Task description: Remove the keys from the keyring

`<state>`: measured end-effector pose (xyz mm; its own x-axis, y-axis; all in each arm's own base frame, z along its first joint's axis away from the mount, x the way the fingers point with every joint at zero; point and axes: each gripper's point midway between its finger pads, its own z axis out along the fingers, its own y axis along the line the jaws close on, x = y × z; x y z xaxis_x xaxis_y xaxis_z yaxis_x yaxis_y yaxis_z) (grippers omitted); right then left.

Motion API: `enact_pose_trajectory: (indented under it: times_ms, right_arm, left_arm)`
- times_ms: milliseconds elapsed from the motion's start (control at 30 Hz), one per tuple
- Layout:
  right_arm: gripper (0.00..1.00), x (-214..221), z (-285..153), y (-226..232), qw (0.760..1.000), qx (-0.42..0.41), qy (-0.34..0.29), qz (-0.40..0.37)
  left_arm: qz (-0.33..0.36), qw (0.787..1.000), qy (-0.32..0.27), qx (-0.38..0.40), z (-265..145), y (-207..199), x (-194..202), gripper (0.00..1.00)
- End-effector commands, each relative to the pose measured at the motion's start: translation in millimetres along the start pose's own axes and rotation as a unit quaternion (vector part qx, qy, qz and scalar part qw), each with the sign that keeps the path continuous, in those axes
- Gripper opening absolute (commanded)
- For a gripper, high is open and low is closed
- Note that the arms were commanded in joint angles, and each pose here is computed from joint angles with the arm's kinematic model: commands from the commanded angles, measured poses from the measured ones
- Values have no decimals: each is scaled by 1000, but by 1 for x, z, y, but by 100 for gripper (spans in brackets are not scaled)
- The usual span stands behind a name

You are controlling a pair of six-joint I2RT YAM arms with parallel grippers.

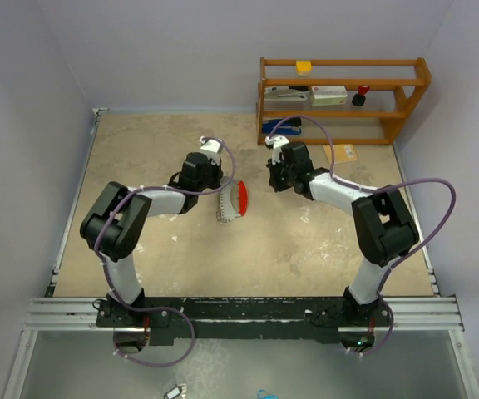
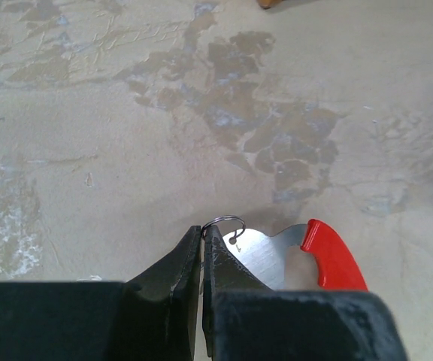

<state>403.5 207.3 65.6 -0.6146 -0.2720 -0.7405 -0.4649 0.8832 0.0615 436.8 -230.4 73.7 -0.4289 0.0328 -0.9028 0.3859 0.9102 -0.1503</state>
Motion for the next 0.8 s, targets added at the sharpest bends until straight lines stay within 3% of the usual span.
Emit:
enact_pose_trajectory:
  times_ms: [0, 133, 200, 267, 567, 667, 767]
  right_arm:
    - [0, -43, 2, 3, 999, -7, -40, -1]
    - [4, -34, 13, 5, 1000, -14, -20, 0]
    - [10, -31, 18, 5, 1000, -16, -12, -1]
    - [14, -25, 22, 6, 1000, -18, -3, 0]
    - [32, -22, 33, 8, 1000, -26, 8, 1]
    - [33, -34, 28, 4, 1000, -14, -9, -3]
    - [34, -48, 16, 1, 999, -3, -35, -11]
  left_arm:
    - [29, 999, -10, -37, 11, 16, -20, 0]
    - [40, 997, 9, -61, 15, 28, -16, 3]
    - [48, 996, 30, -74, 18, 34, -11, 16]
    - [54, 994, 46, -80, 21, 37, -8, 35]
    - [60, 990, 51, -117, 10, 49, -15, 41]
    - [59, 990, 39, -121, 0, 50, -26, 58]
    - [55, 989, 11, -137, -16, 52, -46, 63]
